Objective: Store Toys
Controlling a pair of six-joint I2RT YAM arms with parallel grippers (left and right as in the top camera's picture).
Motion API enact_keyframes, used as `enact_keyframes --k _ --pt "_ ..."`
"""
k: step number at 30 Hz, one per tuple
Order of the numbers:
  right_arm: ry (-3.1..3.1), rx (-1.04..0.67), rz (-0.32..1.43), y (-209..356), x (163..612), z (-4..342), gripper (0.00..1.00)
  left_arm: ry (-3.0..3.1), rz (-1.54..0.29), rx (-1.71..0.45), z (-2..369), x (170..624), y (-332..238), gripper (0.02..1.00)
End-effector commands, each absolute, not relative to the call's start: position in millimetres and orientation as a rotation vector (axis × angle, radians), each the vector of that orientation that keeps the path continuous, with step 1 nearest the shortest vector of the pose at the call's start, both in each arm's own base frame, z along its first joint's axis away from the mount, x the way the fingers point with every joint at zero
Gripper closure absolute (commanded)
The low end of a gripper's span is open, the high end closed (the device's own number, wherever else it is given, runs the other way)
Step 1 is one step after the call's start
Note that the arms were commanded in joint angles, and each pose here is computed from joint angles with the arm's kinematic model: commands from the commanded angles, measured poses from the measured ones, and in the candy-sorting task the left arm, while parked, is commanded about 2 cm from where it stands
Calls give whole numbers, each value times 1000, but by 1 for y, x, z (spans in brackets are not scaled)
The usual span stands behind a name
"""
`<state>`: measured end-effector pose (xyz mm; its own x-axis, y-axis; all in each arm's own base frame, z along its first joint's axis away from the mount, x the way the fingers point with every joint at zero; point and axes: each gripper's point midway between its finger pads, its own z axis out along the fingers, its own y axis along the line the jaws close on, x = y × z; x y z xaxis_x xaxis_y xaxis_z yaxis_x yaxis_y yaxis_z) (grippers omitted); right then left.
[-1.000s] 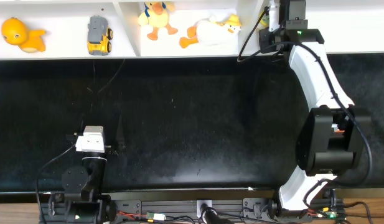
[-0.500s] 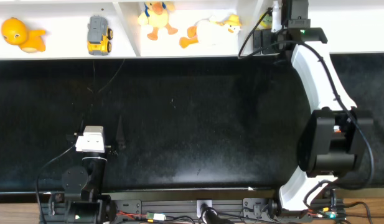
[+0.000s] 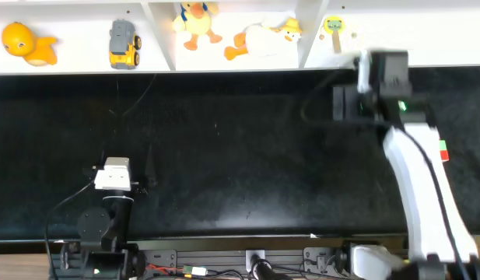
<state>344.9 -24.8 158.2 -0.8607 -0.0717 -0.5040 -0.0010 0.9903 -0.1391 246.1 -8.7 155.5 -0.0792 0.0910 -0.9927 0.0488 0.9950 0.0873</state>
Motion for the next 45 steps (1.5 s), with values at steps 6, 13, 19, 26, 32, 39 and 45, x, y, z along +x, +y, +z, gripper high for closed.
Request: enact_keyframes --k 6,13,19,26,32,39,45 --pt "2683 177 -282 -72 251 178 5 1646 50 129 156 246 -10 20" --pt "2691 190 -284 -73 247 178 7 1646 50 129 156 246 -10 20" --pt "2658 162 -308 -77 255 182 5 1646 50 129 156 246 -10 20" --pt "2547 -121 -286 -105 251 179 5 1646 50 128 156 246 -10 20" --pt "2601 -72 -379 -175 220 158 3 1646 50 129 156 246 -10 20" --pt "2626 -13 -283 -230 200 119 7 1646 50 128 156 246 -10 20" --pt "2655 -76 -193 -248 206 78 3 1646 50 129 156 246 -10 20"
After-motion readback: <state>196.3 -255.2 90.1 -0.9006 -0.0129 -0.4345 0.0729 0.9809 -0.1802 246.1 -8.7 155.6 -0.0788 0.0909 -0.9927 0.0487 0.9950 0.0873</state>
